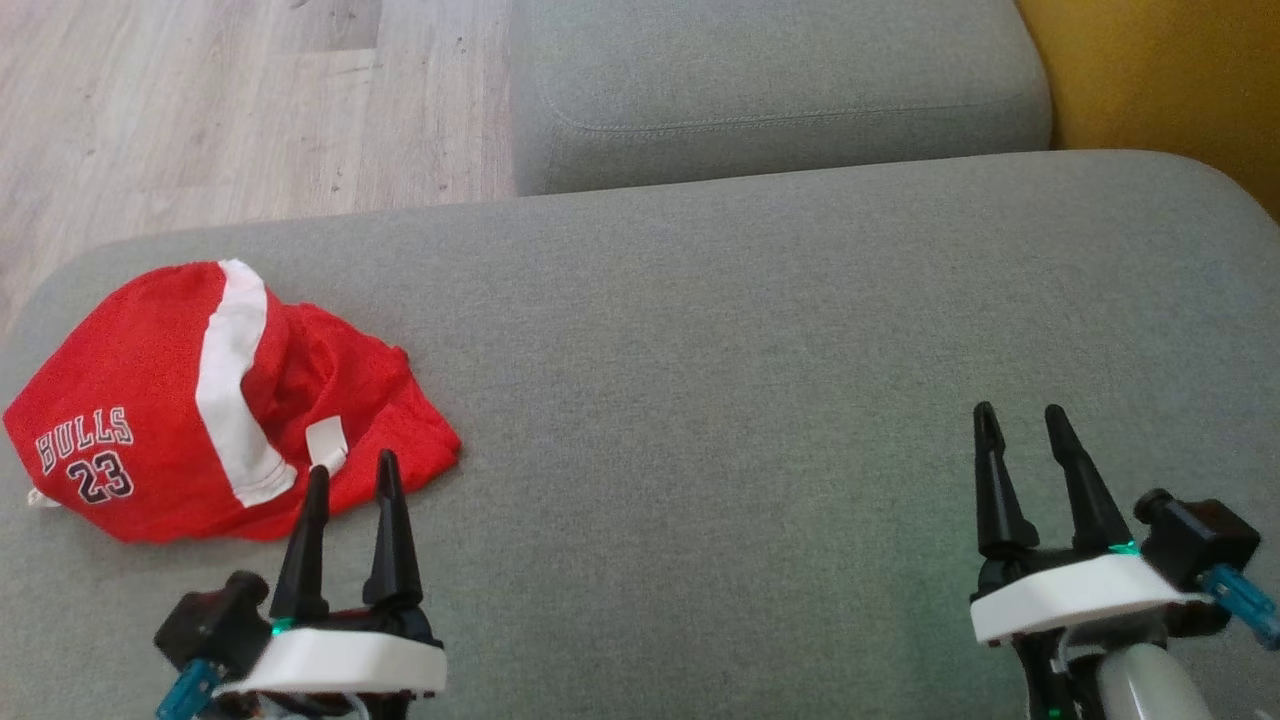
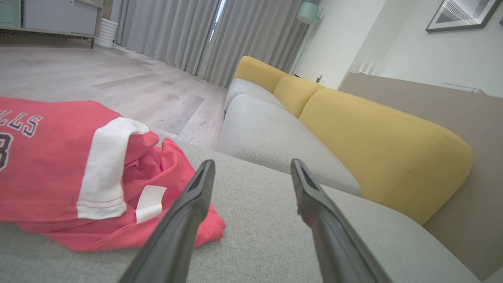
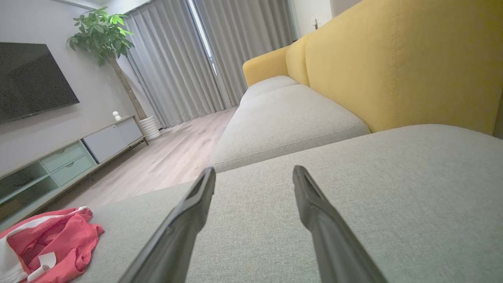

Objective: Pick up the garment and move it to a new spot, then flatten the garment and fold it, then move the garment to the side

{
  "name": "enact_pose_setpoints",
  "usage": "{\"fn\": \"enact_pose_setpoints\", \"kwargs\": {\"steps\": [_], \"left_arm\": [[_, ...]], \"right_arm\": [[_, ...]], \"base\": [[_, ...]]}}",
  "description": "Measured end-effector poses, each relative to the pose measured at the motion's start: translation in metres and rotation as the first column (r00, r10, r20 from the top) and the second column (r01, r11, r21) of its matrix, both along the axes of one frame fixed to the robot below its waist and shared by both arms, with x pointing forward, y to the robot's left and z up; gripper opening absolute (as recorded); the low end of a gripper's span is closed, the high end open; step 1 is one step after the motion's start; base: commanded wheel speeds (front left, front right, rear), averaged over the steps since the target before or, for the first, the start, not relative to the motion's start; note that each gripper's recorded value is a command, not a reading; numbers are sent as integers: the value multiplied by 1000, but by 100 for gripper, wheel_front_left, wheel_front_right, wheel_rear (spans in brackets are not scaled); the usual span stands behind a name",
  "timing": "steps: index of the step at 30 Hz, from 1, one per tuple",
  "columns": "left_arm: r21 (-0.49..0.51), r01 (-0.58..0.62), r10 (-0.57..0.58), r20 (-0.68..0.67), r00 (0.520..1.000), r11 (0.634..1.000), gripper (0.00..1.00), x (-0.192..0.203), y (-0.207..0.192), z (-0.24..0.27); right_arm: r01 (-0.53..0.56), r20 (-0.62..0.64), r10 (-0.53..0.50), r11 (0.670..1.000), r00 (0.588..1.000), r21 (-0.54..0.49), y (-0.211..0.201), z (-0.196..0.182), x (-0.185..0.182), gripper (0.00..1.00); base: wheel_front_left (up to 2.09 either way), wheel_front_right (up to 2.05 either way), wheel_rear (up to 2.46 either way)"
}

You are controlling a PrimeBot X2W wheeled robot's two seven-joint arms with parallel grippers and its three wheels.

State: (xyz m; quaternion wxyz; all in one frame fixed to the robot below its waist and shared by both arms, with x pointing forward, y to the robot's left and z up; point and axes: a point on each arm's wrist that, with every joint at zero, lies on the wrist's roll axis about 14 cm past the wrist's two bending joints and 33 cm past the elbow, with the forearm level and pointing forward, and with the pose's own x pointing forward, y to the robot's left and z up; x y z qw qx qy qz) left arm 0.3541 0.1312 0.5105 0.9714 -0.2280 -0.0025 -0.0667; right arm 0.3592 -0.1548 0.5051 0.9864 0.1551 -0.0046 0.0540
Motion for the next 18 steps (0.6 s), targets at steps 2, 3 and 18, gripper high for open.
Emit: {"fn": "enact_pose_setpoints", "kwargs": {"steps": [2,3,18], "left_arm": [[35,5,-5,10,1000,999,100,0,-2,1],[56,9,-10,13,1000,998,100,-1,-3,1],[321,43,-67,62,996,946,100,-7,-19,0]], "right_arm": [[-5,7,5,1000,1000,-28,1,1,0,100],[-8,12,8,999,1000,-42,2,1,-1,100],[-42,80,64,969,995,-243,15,12,-3,100]], "base": [[0,0,0],[0,0,0],[0,0,0]]}}
